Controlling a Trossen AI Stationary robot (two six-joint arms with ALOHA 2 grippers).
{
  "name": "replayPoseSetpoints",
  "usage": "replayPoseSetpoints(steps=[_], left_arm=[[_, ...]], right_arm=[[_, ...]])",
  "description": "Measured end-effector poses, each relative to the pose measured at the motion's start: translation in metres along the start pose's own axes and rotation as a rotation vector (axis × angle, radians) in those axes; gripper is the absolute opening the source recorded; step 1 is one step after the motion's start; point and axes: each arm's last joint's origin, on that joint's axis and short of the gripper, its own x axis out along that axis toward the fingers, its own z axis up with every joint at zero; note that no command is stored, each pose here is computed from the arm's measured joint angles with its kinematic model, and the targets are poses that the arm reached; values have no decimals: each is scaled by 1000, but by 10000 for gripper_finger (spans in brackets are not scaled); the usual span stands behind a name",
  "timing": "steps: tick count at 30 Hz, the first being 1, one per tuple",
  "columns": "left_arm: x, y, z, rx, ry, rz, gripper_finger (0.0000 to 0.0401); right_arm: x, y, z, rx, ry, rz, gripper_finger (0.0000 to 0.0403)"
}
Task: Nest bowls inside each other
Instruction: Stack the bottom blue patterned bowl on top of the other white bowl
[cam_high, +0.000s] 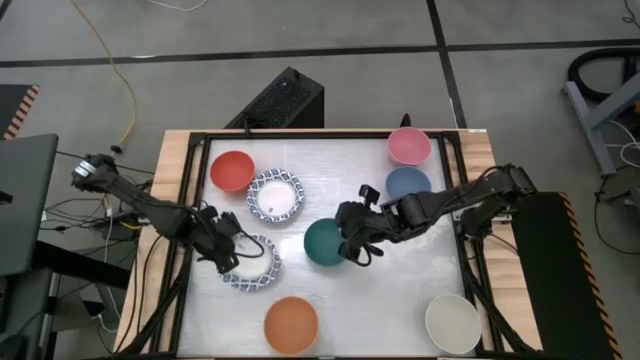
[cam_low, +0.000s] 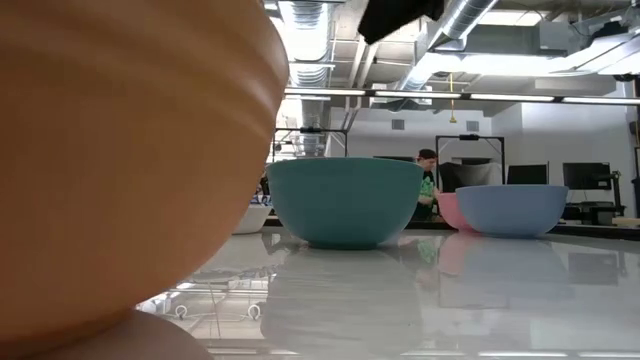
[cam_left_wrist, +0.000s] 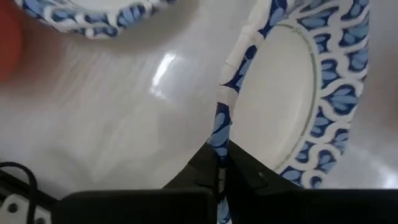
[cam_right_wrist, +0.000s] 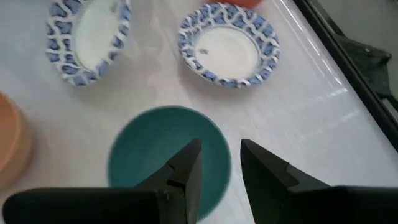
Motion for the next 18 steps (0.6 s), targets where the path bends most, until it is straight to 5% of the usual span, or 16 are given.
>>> replayPoseSetpoints(steps=[9, 18], left_arm=[[-47, 35, 2, -249, -349, -90, 0], [-68, 63, 8, -407, -760, 68, 0]], right_arm=[[9, -16, 5, 50, 17, -48, 130], [21, -42, 14, 90, 7, -156, 130]])
